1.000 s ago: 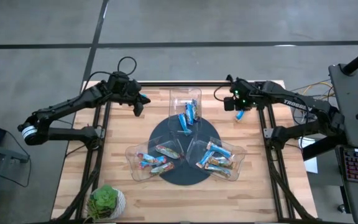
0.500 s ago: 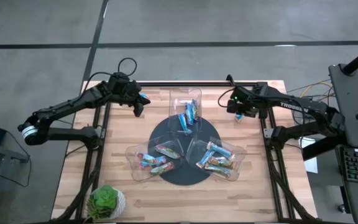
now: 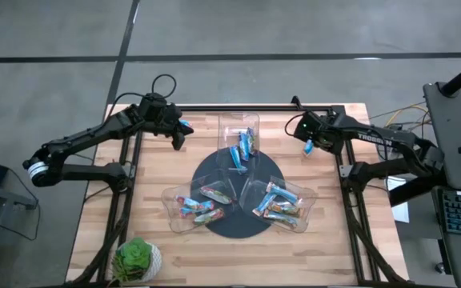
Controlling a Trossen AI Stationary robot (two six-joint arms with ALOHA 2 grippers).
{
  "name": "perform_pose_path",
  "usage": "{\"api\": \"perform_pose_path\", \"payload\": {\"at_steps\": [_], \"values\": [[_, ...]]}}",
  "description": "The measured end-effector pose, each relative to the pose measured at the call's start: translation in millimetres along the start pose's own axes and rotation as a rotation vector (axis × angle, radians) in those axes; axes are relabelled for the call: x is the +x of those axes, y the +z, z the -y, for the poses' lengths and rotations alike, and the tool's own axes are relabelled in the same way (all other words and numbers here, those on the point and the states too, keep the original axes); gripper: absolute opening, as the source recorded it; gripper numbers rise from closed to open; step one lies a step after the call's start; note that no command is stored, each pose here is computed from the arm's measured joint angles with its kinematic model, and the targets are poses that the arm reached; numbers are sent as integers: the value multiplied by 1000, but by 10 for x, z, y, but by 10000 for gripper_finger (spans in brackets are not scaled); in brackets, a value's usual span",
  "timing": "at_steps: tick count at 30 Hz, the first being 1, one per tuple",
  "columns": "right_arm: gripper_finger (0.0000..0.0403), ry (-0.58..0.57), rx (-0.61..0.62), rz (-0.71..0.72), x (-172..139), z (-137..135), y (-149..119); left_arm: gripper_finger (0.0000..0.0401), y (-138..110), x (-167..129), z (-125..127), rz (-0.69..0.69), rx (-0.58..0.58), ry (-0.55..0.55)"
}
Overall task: Pick and place Granola Bars by type
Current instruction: Put the orange granola bar into the right transparent bin
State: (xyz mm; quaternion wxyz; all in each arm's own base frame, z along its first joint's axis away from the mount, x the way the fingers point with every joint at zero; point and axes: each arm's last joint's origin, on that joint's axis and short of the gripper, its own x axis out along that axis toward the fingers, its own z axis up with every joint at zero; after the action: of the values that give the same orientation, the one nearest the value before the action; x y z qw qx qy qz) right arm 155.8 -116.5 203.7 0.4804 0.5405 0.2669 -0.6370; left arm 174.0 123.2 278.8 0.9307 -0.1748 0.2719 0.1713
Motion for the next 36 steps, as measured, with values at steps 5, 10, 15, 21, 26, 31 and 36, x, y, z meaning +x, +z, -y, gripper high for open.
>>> {"api": "perform_pose_path", "payload": {"at_steps": [5, 10, 15, 21, 26, 31, 36], "values": [[250, -46, 29, 15, 109, 58, 43, 0, 0, -1, 0, 1, -3, 0], [239, -72, 27, 23, 239, 30, 63, 0, 0, -1, 0, 1, -3, 0], [232, -118, 14, 16, 445, -46, 66, 0, 0, -1, 0, 0, -7, 0], [230, -195, 19, 5, 657, -79, 89, 0, 0, -1, 0, 0, -31, 0], [230, -228, 0, -4, 755, -79, 104, 0, 0, -1, 0, 0, -47, 0], [225, -213, -8, 1, 792, -109, 104, 0, 0, -1, -1, 0, -48, 1], [211, -210, -6, 2, 797, -114, 104, 0, 0, -1, -2, 0, -54, 1]]}}
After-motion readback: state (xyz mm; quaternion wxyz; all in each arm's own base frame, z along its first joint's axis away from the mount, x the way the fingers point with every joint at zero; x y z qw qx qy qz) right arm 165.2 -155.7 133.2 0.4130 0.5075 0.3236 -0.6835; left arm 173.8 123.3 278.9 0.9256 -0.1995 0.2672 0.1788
